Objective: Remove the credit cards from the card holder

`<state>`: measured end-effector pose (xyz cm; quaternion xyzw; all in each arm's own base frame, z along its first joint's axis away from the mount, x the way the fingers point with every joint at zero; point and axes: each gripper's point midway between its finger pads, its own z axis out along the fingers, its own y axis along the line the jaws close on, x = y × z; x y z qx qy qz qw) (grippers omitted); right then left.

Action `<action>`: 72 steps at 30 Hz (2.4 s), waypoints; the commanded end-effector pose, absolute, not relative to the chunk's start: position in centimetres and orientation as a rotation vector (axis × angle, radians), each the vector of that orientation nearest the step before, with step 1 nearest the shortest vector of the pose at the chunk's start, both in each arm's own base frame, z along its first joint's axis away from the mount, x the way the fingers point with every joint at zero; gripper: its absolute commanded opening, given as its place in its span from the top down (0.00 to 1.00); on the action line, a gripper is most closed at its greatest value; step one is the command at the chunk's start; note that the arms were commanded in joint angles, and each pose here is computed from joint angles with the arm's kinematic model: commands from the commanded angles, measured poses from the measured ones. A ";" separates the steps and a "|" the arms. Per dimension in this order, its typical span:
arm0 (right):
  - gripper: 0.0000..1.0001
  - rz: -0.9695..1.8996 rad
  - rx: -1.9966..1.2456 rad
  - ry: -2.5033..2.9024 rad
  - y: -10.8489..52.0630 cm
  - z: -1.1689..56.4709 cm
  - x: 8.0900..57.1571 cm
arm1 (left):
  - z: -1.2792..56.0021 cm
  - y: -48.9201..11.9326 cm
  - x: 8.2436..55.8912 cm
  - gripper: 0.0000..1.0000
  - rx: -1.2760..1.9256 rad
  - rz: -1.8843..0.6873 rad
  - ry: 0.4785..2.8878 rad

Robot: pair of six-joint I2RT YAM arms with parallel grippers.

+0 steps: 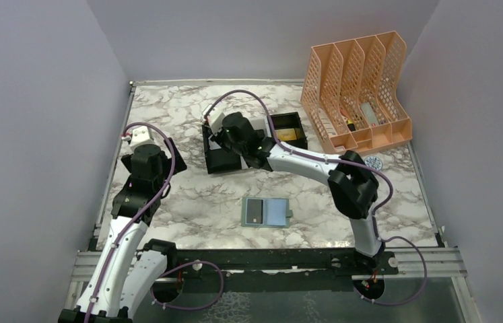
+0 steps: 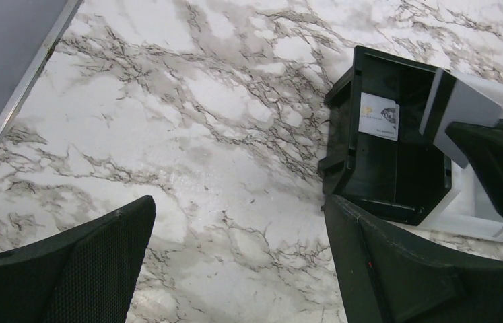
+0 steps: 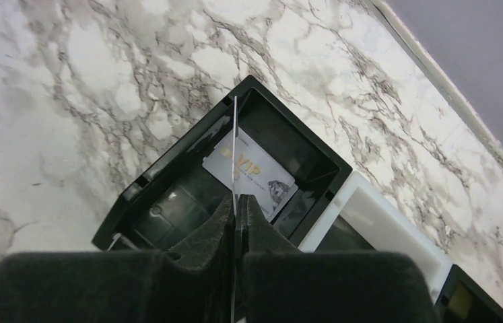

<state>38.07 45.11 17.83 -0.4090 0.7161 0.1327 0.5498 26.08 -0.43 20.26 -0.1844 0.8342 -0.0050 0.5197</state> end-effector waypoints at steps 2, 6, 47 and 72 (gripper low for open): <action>0.99 0.081 -1.062 1.669 45.2 15.7 40.8 | 20.4 0.1 26.2 0.01 -0.463 0.010 1.972; 0.99 -0.014 -1.098 1.649 45.5 14.4 42.2 | 20.5 0.1 26.2 0.01 -0.461 0.008 1.971; 0.61 -0.184 -1.421 1.513 46.9 6.2 43.7 | 20.1 -0.3 26.7 0.01 -0.437 -0.021 1.988; 0.59 0.104 -0.995 1.652 45.4 16.3 41.7 | 19.5 -0.7 26.8 0.01 -0.424 -0.040 2.014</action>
